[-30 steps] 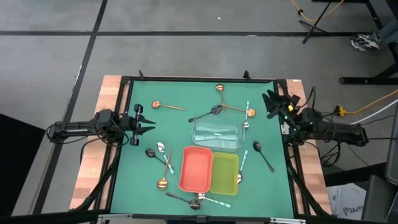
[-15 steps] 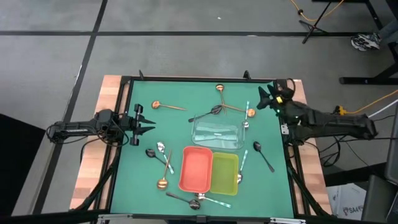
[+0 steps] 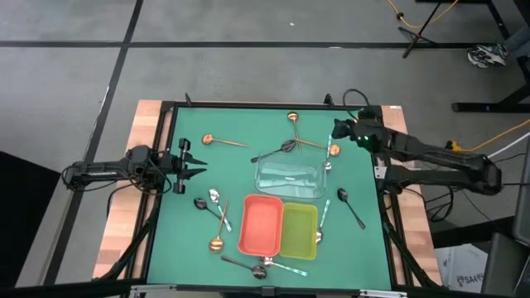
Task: Sort silverware by color (type)
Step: Put the blue patterned spoon into the yellow bin
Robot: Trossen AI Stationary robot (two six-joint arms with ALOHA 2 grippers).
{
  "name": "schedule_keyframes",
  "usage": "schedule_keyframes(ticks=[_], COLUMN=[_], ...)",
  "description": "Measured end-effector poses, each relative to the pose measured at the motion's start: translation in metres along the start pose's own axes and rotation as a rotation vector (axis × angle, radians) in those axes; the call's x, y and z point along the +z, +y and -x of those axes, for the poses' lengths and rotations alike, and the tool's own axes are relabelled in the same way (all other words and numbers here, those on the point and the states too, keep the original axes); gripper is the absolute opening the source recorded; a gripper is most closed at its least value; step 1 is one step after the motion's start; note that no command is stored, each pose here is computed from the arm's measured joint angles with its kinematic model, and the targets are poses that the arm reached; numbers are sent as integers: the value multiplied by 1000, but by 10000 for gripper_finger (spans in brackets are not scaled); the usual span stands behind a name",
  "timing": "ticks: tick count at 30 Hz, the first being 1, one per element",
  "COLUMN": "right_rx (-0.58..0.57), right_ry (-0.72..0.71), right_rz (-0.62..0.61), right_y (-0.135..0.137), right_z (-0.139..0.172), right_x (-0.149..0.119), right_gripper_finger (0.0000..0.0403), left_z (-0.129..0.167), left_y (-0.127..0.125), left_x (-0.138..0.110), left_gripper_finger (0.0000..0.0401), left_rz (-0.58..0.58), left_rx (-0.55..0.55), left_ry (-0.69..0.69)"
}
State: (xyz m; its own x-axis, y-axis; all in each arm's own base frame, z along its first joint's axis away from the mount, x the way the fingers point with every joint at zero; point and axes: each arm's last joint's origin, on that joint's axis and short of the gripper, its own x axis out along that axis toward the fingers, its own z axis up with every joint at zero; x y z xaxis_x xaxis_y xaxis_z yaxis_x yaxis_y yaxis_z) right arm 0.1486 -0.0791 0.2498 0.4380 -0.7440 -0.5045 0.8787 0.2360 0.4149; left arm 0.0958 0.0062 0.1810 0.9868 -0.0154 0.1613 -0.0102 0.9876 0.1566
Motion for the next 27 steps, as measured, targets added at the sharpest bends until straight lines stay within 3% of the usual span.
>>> schedule_keyframes(ticks=[4, 16, 27], right_rx=[-53, -246, -225], right_ry=[135, 364, 418], right_rz=[-40, -96, -100], right_y=[-10, -36, -35], right_z=[-25, -86, -113], right_x=[1, -11, -24], right_gripper_finger=[250, 250, 250], left_z=[0, 0, 0], left_y=[0, 2, 2], left_x=[0, 0, 0], left_gripper_finger=[73, 73, 73], left_rz=[0, 0, 0], left_rx=[0, 76, 76], left_ry=[0, 11, 11])
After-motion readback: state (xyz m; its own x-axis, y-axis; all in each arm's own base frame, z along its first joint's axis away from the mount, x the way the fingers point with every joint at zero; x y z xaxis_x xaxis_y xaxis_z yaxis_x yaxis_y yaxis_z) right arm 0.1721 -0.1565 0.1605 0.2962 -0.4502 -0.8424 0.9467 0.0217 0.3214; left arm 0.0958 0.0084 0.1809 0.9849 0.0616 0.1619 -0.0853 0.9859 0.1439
